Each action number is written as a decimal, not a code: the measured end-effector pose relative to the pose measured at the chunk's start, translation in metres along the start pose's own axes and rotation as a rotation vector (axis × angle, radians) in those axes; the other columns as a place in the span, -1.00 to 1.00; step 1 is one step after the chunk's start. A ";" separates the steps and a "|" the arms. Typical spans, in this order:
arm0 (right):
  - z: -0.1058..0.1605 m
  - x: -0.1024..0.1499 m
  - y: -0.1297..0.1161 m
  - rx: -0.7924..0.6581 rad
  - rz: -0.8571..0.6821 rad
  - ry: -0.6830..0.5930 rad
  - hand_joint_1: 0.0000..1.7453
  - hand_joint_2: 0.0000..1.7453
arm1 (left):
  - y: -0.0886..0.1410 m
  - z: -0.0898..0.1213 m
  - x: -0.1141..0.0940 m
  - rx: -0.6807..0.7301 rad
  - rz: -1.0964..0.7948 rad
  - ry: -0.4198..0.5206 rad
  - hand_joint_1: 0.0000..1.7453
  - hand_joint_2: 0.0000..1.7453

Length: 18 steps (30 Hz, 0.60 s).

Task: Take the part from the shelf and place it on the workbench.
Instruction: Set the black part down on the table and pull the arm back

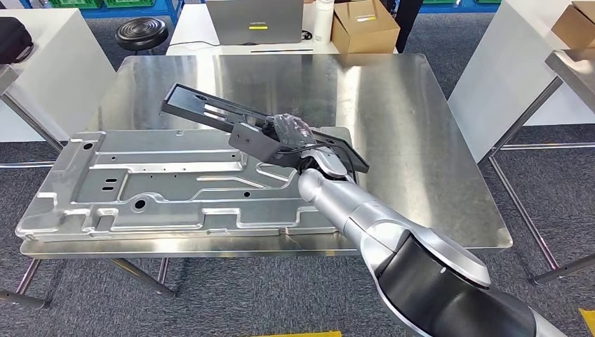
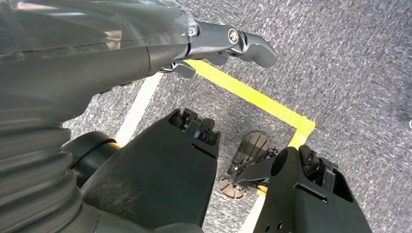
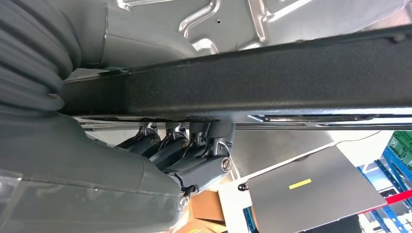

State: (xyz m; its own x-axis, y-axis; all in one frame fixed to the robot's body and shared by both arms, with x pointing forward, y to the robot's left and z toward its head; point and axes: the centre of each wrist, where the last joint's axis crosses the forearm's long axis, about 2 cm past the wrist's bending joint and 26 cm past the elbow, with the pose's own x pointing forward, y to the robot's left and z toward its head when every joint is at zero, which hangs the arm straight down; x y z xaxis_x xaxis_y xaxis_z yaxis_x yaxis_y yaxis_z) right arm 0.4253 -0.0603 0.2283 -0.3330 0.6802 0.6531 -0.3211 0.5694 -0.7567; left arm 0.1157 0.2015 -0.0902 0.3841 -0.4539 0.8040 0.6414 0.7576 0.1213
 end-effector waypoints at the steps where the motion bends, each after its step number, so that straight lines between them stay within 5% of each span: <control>1: 0.000 0.000 0.000 -0.001 0.001 -0.002 1.00 1.00 | 0.000 0.000 0.000 0.001 0.000 -0.001 -1.00 1.00; 8: 0.000 -0.001 0.000 -0.001 0.007 -0.013 1.00 1.00 | 0.000 0.000 0.000 0.002 0.001 -0.004 -1.00 1.00; 12: 0.001 -0.001 0.001 0.002 0.006 -0.012 -1.00 -1.00 | -0.001 0.000 0.000 0.001 0.001 -0.005 -1.00 1.00; 17: 0.003 -0.007 0.007 0.013 0.008 0.005 -1.00 -1.00 | -0.001 0.000 0.001 -0.015 -0.025 -0.013 -1.00 1.00; 18: 0.004 -0.007 0.007 0.015 0.010 0.007 -1.00 -1.00 | -0.001 0.000 0.001 -0.016 -0.025 -0.013 -1.00 0.50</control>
State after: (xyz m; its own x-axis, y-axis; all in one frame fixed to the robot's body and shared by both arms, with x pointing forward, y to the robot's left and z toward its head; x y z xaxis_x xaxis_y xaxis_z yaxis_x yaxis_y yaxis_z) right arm 0.4222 -0.0626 0.2183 -0.3299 0.6889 0.6454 -0.3308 0.5560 -0.7625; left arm 0.1156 0.2002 -0.0900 0.3594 -0.4663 0.8083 0.6613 0.7384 0.1319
